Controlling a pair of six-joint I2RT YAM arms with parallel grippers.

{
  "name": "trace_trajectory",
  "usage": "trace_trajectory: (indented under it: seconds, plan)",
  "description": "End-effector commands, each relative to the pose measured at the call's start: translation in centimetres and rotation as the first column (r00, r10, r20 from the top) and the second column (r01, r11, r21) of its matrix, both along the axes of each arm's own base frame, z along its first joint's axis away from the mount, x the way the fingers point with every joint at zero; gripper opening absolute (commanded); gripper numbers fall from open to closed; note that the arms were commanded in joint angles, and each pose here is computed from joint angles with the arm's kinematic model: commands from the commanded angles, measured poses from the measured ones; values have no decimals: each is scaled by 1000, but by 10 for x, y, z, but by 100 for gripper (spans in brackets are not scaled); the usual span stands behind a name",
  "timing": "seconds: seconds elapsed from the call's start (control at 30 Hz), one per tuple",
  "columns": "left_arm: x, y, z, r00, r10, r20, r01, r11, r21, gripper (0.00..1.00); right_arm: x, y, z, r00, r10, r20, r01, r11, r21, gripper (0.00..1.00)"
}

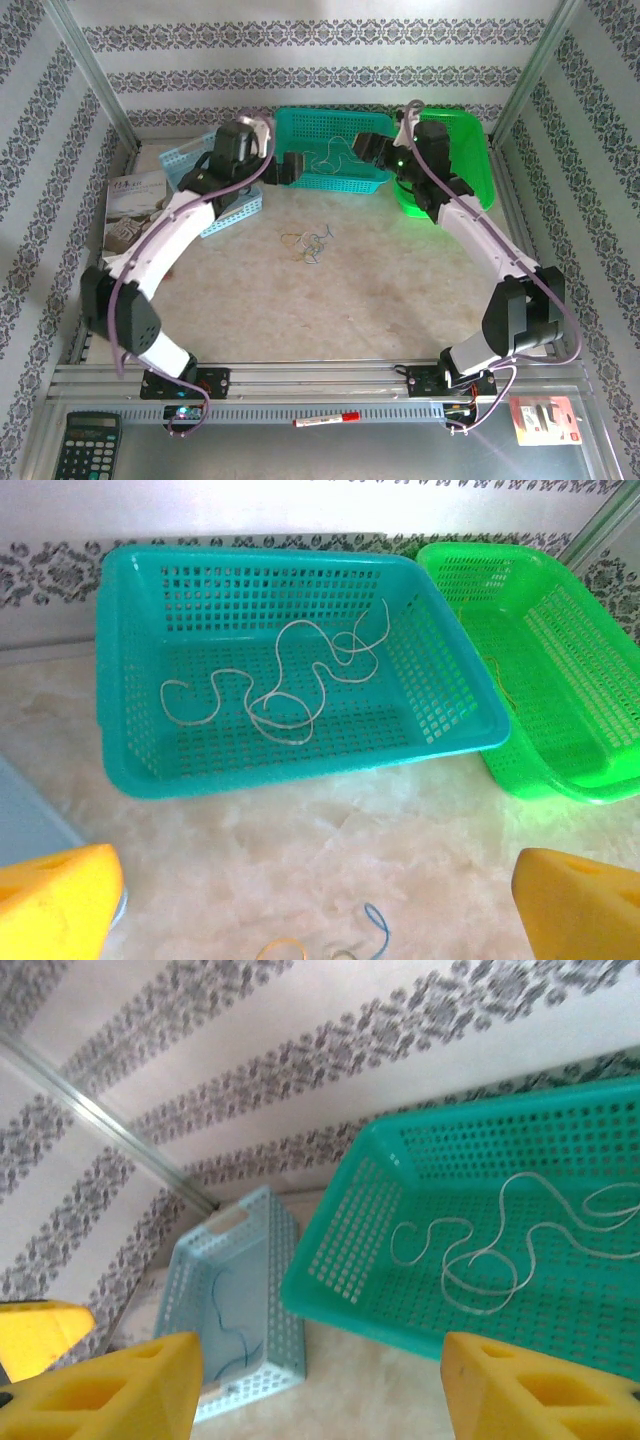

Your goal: Untangle the cables

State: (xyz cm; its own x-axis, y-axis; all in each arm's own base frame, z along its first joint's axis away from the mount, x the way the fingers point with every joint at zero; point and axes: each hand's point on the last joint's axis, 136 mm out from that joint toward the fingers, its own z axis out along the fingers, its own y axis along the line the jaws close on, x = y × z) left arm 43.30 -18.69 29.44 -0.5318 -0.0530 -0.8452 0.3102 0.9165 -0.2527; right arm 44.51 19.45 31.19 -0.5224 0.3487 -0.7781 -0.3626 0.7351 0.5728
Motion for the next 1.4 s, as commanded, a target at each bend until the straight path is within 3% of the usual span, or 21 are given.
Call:
trace_trajectory:
  seconds: [0.0, 0.37, 0.83, 0.93, 1.17, 1.37]
  plan:
    - [-11, 10, 18, 993, 62, 98, -53, 994, -96, 100, -24, 22, -23, 998, 67, -21, -69, 995, -66, 64]
    - [-73, 43, -65, 979, 191, -66, -201, 952, -231, 100, -65, 98, -143, 945, 216, -244, -279, 925, -260, 61]
    - [-74, 40, -73, 980, 170, -107, -190, 958, -215, 100, -65, 62, -219, 906, -12, -423, -88, 972, -216, 60]
    - [-73, 38, -76, 980, 163, -117, -186, 958, -219, 100, -60, 55, -225, 891, -40, -453, -41, 985, -168, 56]
    - [-71, 35, -79, 981, 154, -122, -179, 956, -232, 100, -49, 54, -238, 859, -23, -511, -7, 998, -56, 46]
    - [-69, 30, -81, 981, 141, -131, -169, 956, -240, 100, -46, 65, -248, 849, -1, -528, -22, 999, -38, 45]
